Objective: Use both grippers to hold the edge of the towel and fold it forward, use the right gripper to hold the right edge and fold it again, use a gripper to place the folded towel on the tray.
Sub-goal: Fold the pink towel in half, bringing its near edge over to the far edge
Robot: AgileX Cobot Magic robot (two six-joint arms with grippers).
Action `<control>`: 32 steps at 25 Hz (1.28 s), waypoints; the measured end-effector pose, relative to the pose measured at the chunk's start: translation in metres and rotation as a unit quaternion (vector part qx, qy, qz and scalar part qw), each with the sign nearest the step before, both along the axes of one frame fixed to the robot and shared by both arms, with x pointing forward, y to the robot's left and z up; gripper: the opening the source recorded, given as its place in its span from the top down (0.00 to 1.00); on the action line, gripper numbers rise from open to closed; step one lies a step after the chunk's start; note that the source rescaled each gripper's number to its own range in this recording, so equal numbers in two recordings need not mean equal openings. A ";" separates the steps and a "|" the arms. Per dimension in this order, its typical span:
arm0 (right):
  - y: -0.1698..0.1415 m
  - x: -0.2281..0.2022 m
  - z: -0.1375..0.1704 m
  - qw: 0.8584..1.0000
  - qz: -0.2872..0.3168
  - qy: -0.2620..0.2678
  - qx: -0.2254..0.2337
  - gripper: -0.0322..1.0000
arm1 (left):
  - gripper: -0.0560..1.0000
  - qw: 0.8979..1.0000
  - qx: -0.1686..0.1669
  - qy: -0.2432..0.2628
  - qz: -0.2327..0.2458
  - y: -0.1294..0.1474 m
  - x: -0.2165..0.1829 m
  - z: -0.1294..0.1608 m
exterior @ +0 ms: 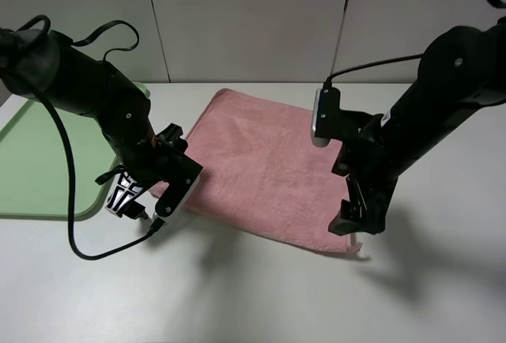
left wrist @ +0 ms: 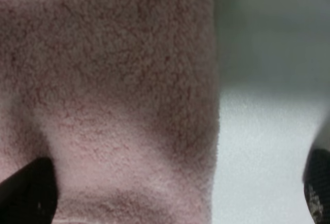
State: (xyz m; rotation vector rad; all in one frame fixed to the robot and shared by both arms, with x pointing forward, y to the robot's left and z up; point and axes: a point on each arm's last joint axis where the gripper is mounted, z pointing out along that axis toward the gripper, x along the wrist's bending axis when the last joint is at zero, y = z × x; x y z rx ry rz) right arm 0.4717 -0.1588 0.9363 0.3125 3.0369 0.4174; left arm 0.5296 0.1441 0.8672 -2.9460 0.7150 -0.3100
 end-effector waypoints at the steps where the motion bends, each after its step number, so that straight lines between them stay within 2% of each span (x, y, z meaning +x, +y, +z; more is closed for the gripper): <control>1: -0.002 -0.002 -0.005 1.000 -0.002 0.005 -0.004 0.00 | 0.04 1.000 0.000 0.000 0.000 0.000 0.000 0.000; 5: -0.012 -0.018 -0.028 0.999 -0.015 0.019 -0.021 0.00 | 0.04 1.000 0.000 0.000 -0.001 0.000 0.000 0.000; 9: -0.020 -0.029 -0.042 0.999 -0.026 0.006 -0.028 0.00 | 0.04 1.000 0.000 0.000 -0.002 0.000 0.000 0.000; 28: -0.023 -0.027 -0.048 0.996 -0.080 -0.046 -0.004 0.00 | 0.04 1.000 -0.001 -0.001 -0.002 0.000 0.000 0.000; 32: -0.023 -0.028 -0.058 0.996 -0.083 -0.029 -0.014 0.00 | 0.04 1.000 -0.001 -0.002 -0.002 0.000 0.000 0.000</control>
